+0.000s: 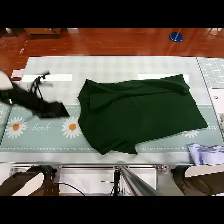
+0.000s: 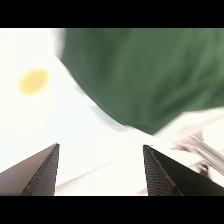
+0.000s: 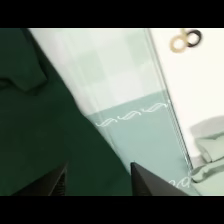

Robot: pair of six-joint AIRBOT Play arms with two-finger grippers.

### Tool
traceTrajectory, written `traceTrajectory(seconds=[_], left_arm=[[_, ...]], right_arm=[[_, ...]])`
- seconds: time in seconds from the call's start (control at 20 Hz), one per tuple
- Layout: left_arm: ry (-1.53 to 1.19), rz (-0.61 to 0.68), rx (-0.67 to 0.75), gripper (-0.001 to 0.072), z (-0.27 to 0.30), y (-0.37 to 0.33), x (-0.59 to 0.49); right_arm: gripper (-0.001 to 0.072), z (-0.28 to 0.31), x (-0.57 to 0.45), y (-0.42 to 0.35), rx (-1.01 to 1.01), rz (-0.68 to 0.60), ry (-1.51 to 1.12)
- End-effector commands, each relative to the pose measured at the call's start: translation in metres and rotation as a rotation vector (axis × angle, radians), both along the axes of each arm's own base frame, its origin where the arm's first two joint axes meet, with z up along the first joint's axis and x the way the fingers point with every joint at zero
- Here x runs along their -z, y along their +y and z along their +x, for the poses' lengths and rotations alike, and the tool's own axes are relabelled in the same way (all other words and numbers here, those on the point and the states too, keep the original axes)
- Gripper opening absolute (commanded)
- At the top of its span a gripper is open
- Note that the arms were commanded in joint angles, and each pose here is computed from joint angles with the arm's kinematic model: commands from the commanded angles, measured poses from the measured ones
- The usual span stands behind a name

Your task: Fold the shirts.

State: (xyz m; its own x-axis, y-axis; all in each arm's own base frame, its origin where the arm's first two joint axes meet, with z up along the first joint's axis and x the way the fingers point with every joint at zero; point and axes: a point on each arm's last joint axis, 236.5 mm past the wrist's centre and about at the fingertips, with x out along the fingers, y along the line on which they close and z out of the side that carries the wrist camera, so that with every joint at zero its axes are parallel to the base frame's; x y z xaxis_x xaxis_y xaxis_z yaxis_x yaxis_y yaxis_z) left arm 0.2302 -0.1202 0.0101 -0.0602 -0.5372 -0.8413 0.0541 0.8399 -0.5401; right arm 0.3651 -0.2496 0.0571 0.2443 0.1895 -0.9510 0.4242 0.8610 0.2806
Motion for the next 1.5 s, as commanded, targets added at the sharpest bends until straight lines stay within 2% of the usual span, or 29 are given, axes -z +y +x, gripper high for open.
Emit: traceTrajectory(seconds=[0.0,0.1,0.7,1.15,1.2,1.3,1.35,1.4,1.45], left_arm=[[0.090,-0.204,-0.101,0.0625,-0.050,-0.042,0.021],[0.121,-0.220,-0.085,0.0625,-0.063,-0.056,0.031],[0.296,-0.072,0.035,0.0625,-0.100,-0.102,0.104],[0.272,-0.078,-0.153,0.0617,-0.065,-0.114,0.127],[0.286,-0.071,-0.154,0.0563,-0.067,-0.113,0.130],[0.313,-0.057,-0.157,0.0218,-0.070,-0.111,0.138],[0.323,-0.051,-0.156,0.0086,-0.072,-0.111,0.141],[0.326,-0.049,-0.150,0.0033,-0.073,-0.110,0.143],[0.318,-0.050,-0.135,0.0021,-0.073,-0.110,0.144]], right_arm=[[0.0468,-0.008,-0.003,-0.010,0.027,-0.003,-0.005],[0.0468,-0.006,-0.003,-0.010,0.025,-0.005,-0.014],[0.0468,-0.003,-0.003,-0.014,0.031,-0.017,-0.028],[0.0468,0.005,-0.007,-0.008,0.024,0.010,-0.063],[0.0468,0.005,-0.007,-0.007,0.024,0.011,-0.063],[0.0468,0.005,-0.007,-0.007,0.024,0.012,-0.065],[0.0468,0.006,-0.008,-0.006,0.023,0.016,-0.068],[0.0468,0.007,-0.009,-0.005,0.022,0.022,-0.075],[0.0468,0.008,-0.009,-0.003,0.021,0.029,-0.080]])
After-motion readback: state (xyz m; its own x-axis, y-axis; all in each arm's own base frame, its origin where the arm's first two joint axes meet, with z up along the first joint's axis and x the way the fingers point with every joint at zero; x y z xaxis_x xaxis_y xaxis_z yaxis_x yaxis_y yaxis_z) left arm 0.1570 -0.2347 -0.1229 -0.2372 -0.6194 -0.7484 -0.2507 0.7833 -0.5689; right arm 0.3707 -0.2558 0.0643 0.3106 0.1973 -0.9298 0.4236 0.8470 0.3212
